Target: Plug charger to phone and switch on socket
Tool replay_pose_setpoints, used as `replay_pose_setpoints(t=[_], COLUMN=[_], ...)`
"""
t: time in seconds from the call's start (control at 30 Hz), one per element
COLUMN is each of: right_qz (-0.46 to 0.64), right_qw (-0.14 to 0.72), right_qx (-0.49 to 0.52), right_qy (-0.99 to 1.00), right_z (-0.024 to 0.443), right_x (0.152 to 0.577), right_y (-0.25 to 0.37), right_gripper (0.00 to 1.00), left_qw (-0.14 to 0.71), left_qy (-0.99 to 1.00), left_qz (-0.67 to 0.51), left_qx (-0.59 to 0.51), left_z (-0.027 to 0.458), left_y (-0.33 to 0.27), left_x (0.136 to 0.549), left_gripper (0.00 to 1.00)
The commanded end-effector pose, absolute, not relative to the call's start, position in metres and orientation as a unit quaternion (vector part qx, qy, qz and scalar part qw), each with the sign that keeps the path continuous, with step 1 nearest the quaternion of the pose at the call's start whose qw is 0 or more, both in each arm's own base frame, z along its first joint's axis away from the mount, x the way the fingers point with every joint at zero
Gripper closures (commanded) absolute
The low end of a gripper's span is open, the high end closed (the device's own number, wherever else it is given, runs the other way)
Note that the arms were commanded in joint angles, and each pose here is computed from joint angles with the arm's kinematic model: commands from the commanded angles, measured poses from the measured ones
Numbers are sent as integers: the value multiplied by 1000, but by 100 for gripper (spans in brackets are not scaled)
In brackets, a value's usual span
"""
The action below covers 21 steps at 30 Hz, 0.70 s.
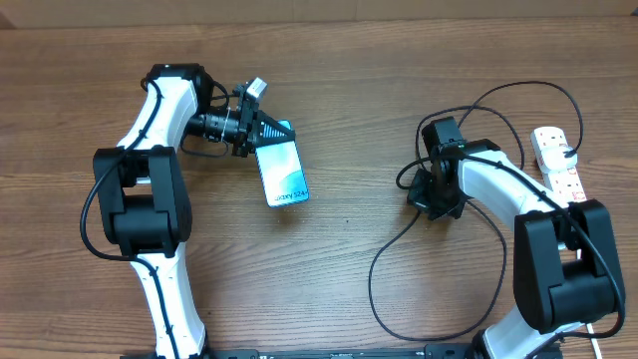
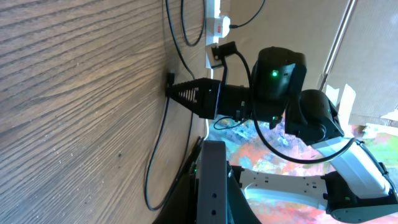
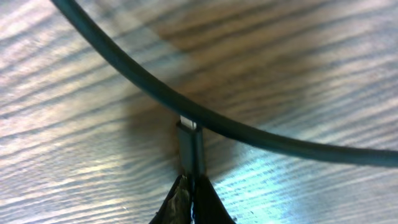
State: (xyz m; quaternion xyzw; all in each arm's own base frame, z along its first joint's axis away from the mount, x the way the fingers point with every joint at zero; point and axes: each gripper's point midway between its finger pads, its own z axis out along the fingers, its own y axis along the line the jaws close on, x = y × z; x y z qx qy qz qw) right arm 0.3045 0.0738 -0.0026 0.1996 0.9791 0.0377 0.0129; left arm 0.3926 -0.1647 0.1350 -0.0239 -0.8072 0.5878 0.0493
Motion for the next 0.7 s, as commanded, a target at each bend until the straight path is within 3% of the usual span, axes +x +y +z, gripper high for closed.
replay_pose_setpoints(t=[0.0,0.1,0.23,0.37,0.67], right_qz=[83,215,425,547,627], right_qw=[-6,-10,8,34,17], right_qx=[139,42,-94,-174,-197], right_qy=[987,976,900,818,753], right_z=[-16,4,70,127,165], right_x=[299,302,287,266,239], right_y=[91,136,194,217,231], right_gripper=[96,96,96,96,96], left_qw=[59,72,-11,-43,-27], left_qy=[-815,-813,-739,-702,-703], left_qz=[576,577,672,709,710], left_qx=[-11,4,-43,-50,-35], left_z=[146,147,187,204,206], left_y=[-166,-166,-175,-178,-178], left_x=[390,389,401,406,402], left_gripper=[96,96,95,95,95])
